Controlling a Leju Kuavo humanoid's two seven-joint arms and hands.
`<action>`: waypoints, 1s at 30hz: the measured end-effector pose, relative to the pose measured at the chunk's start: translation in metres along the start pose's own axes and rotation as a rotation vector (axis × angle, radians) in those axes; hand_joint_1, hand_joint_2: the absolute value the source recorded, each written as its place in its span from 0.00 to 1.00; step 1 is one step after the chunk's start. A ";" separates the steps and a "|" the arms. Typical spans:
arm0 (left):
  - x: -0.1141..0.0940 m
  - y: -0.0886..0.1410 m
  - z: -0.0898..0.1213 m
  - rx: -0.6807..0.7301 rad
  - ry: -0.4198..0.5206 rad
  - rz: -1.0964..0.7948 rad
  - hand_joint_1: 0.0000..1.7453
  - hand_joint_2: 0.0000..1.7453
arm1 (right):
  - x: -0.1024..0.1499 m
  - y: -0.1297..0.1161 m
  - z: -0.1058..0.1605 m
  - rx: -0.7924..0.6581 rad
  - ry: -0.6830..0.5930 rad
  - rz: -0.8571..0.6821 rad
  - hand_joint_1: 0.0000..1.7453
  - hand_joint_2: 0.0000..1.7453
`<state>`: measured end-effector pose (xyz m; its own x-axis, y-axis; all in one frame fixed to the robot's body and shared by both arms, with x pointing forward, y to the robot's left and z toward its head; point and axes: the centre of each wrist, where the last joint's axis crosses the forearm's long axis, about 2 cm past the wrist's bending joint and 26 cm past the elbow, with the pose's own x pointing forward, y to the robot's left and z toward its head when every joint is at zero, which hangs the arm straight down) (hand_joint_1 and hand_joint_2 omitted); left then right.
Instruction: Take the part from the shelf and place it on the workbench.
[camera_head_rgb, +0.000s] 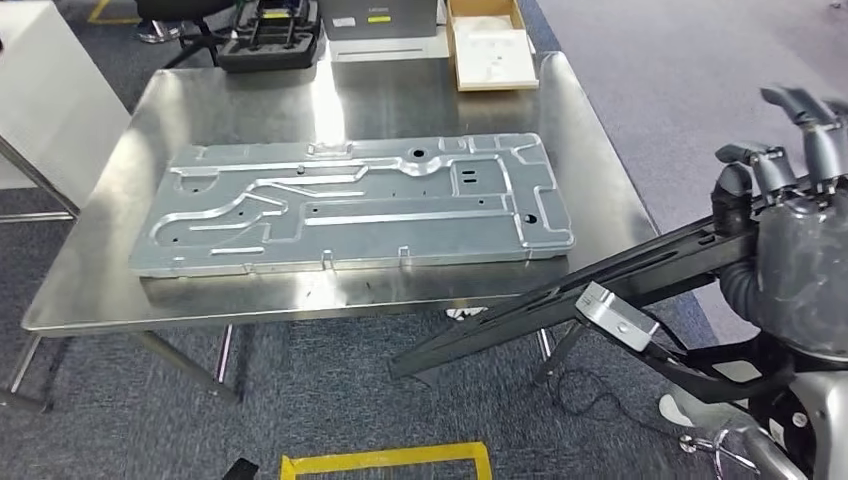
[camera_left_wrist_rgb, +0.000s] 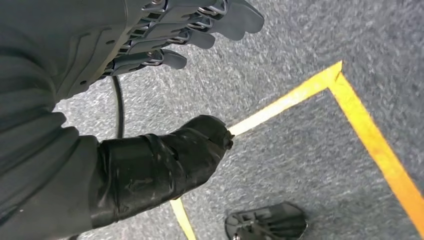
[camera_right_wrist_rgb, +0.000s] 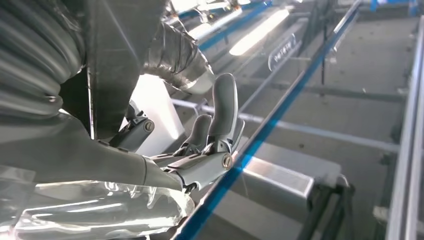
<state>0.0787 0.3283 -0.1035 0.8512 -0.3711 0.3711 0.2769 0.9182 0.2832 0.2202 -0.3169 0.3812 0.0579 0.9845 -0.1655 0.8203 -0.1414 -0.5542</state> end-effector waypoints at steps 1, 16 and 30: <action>0.000 0.000 0.000 0.000 -0.001 0.000 0.00 1.00 | 0.000 0.000 0.000 0.001 0.000 0.002 1.00 1.00; -0.001 0.001 0.000 0.011 0.004 -0.001 0.00 1.00 | -0.001 0.002 0.006 0.021 -0.003 0.005 1.00 1.00; 0.000 0.002 0.000 0.017 0.004 0.002 0.00 1.00 | -0.001 0.017 0.018 0.087 -0.008 0.002 1.00 1.00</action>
<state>0.0790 0.3303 -0.1033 0.8534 -0.3688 0.3683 0.2676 0.9164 0.2976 0.2235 -0.3222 0.3572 0.0547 0.9834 -0.1729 0.7677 -0.1521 -0.6225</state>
